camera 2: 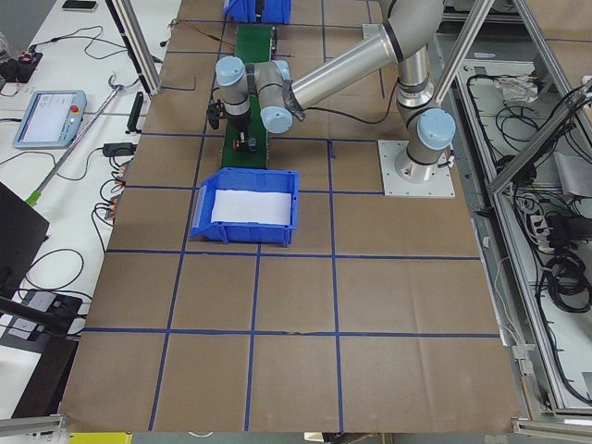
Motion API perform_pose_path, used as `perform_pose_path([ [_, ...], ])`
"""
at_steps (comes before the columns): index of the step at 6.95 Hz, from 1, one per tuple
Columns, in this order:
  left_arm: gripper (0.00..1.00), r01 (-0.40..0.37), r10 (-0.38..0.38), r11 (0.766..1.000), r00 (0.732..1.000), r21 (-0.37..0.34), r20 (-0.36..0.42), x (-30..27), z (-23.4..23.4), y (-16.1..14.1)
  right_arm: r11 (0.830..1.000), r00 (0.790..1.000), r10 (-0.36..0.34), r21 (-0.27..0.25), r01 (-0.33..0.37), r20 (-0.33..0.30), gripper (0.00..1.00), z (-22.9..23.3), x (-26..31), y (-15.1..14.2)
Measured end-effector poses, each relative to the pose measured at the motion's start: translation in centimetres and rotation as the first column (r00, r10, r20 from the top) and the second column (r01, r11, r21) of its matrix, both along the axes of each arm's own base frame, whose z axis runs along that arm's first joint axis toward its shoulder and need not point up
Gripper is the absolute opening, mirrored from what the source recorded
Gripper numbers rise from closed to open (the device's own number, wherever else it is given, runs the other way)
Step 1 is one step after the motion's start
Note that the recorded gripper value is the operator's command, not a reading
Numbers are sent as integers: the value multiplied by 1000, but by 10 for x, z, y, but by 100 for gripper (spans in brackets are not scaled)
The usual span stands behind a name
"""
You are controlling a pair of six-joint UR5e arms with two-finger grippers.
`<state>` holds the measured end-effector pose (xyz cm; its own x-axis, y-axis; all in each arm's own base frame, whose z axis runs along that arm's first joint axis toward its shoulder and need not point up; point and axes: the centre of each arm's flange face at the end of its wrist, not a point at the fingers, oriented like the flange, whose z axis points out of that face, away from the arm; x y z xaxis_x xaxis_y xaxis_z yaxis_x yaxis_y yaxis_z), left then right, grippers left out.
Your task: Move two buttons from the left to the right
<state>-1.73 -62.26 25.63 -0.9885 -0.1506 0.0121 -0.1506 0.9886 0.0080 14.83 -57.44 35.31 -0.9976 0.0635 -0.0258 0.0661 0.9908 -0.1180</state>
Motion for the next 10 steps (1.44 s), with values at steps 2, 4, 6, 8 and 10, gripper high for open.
perform_pose_path([
  [2,100,3,-2,999,1000,-47,9,3,23,-7,1000,1000,-1,-7,1,0,100,-6,0,-5],
  [4,100,14,-13,998,1000,-62,10,1,76,-12,1000,1000,-1,-18,1,3,100,-11,0,-9],
  [6,100,79,-79,997,997,-10,0,-19,136,9,999,999,-2,-40,3,37,100,-17,4,-16],
  [8,100,186,-186,983,983,-1,1,-60,177,40,999,998,-4,-42,7,56,100,-26,5,-20],
  [10,100,219,-219,976,976,17,-1,-78,199,72,1000,998,-5,-27,7,60,100,-36,6,-24],
])
